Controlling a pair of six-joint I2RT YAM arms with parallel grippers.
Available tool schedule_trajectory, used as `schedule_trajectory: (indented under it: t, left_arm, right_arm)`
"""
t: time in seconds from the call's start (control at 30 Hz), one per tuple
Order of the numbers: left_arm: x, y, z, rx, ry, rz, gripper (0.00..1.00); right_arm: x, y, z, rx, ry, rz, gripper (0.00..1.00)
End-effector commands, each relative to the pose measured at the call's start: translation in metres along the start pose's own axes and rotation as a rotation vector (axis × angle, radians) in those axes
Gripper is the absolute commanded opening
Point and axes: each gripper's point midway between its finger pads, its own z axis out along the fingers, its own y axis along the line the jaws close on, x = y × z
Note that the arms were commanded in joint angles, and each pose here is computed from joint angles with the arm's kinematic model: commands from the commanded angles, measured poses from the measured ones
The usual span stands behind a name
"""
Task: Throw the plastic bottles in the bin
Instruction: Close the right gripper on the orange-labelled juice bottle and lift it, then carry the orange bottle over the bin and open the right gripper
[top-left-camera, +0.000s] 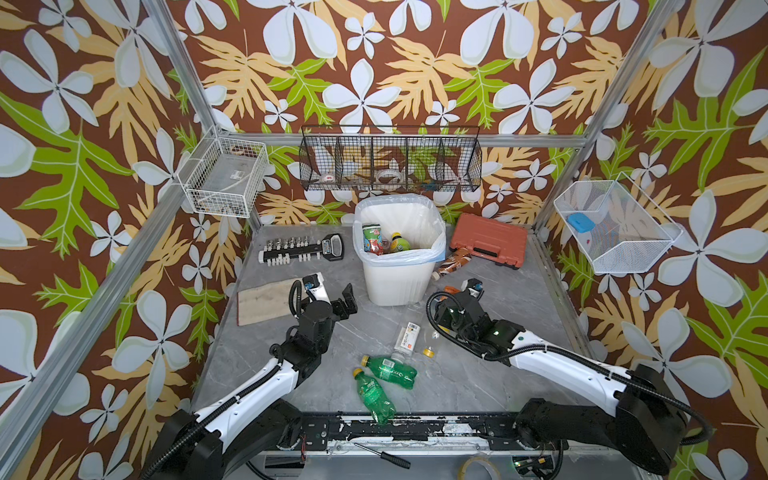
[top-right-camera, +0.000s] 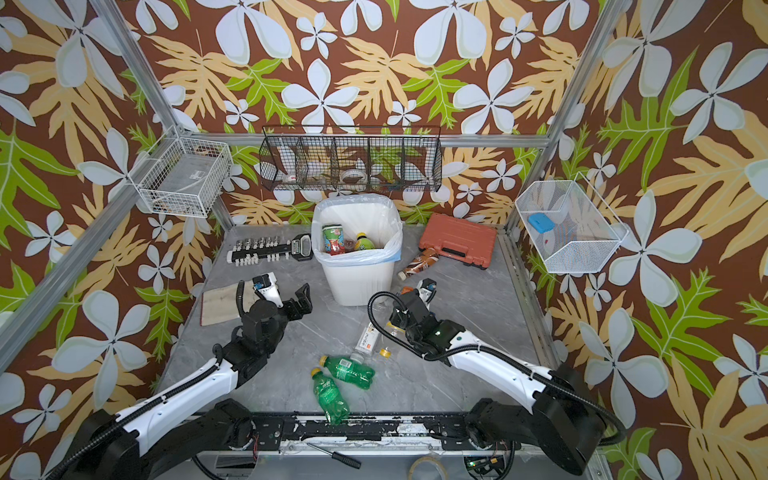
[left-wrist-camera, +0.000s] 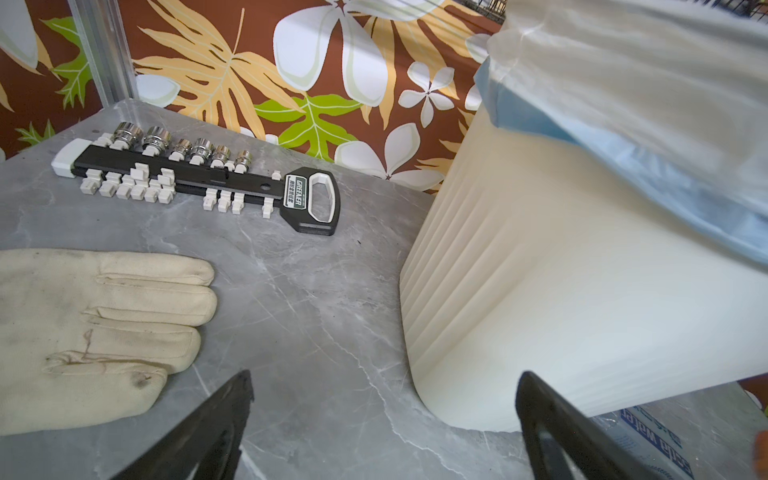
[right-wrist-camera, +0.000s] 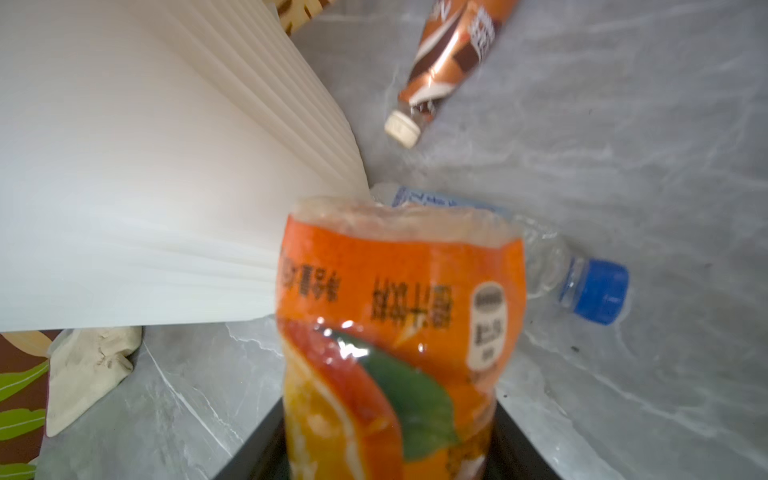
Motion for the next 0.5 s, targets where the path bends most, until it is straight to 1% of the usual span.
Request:
schedule_trajectory:
  t: [0.0, 0.3, 0.47]
  left_arm:
    - [-0.005, 0.003, 0.003, -0.022, -0.018, -0.029, 1.0]
    - [0.002, 0.011, 0.008, -0.055, 0.008, -0.043, 1.0]
    - [0.001, 0.013, 0.007, -0.063, 0.004, -0.048, 1.0]
  right_arm:
    - [-0.038, -0.018, -0.018, 0.11, -0.13, -0.118, 0.58]
    - [-0.152, -0.014, -0.064, 0.161, -0.358, -0.212, 0.58]
    - [-0.2, 0.01, -0.078, 0.129, -0.461, -0.245, 0.58]
